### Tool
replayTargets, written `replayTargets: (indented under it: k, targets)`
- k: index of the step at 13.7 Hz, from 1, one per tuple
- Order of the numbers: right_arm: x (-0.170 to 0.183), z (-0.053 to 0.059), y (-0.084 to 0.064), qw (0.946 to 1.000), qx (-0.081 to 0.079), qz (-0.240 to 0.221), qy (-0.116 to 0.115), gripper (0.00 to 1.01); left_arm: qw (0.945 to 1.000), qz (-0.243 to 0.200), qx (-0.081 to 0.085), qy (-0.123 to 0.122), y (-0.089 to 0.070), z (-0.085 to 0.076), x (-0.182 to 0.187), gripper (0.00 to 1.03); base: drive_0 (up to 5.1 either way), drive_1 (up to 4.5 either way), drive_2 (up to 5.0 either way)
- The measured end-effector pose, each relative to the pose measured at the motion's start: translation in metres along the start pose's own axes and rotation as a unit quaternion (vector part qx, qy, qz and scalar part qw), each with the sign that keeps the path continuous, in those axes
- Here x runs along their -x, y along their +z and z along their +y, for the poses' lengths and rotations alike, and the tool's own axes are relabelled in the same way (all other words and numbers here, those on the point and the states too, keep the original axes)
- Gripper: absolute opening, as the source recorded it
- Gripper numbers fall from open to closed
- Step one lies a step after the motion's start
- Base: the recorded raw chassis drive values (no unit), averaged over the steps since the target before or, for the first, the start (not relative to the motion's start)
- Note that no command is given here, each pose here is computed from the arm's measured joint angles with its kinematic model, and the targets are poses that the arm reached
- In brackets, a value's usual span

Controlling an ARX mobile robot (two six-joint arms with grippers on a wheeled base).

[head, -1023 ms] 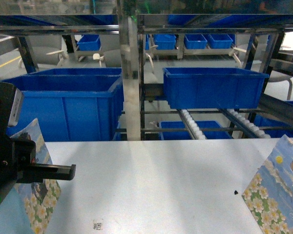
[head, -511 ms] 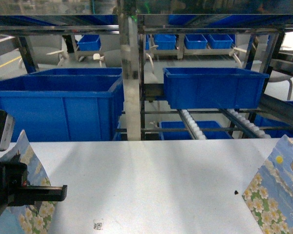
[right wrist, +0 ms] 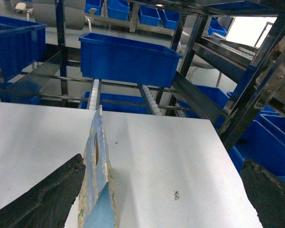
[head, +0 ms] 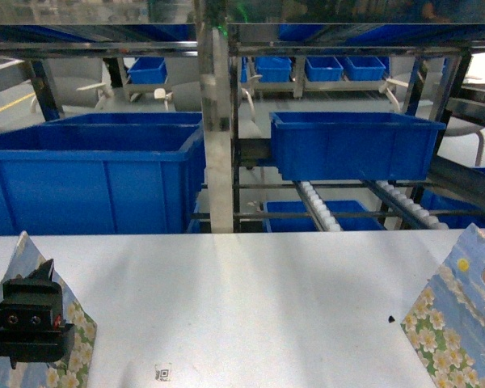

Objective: Move flower gift bag to table near conveyor

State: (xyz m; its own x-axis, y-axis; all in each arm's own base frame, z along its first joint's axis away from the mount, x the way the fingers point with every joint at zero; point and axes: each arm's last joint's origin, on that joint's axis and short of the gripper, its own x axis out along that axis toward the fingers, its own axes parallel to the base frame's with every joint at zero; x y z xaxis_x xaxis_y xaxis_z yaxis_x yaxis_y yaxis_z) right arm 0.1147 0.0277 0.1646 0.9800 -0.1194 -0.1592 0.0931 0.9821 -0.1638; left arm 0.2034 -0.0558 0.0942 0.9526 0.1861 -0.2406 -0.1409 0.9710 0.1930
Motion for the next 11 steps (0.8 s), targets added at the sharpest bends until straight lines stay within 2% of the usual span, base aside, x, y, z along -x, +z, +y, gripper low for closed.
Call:
replayTargets:
  k: [1,3,4,5,6,8,9,11]
  targets:
    - [0.000,0.000,0.000,1.0000,0.000,0.000,0.000,0.98,0.9999,-0.013,0.009,0.001,0.006,0.003,0.001,1.00,0.0,0.00,0.0]
    - [0.000,0.000,0.000,1.0000,0.000,0.000,0.000,0.98,0.9975,-0.061,0.036,-0.002,0.025,0.009,0.006,0.98,0.0,0.00,0.0]
    - [0.000,0.000,0.000,1.0000,0.000,0.000,0.000,0.98,0.9934,-0.098,0.059,-0.011,0.039,0.012,0.012,0.98,0.0,0.00,0.0]
    - [0.000,0.000,0.000,1.0000,0.000,0.000,0.000,0.98,0.9903,-0.119,0.068,-0.022,0.052,0.016,0.020,0.98,0.0,0.00,0.0]
    - [0.000,0.000,0.000,1.0000,0.000,0.000,0.000,0.98,0.9903,-0.113,0.069,-0.042,0.059,0.020,0.029,0.98,0.0,0.00,0.0]
    - [0.000,0.000,0.000,1.0000,0.000,0.000,0.000,0.98,0.9940,-0.083,0.050,-0.051,0.064,0.030,0.045,0.98,0.0,0.00,0.0]
    - [0.000,0.000,0.000,1.0000,0.000,0.000,0.000,0.98,0.9956,-0.072,0.037,-0.048,0.067,0.038,0.055,0.98,0.0,0.00,0.0]
    - [0.000,0.000,0.000,1.0000,0.000,0.000,0.000,0.98,0.9963,-0.076,0.028,-0.030,0.072,0.049,0.072,0.98,0.0,0.00,0.0]
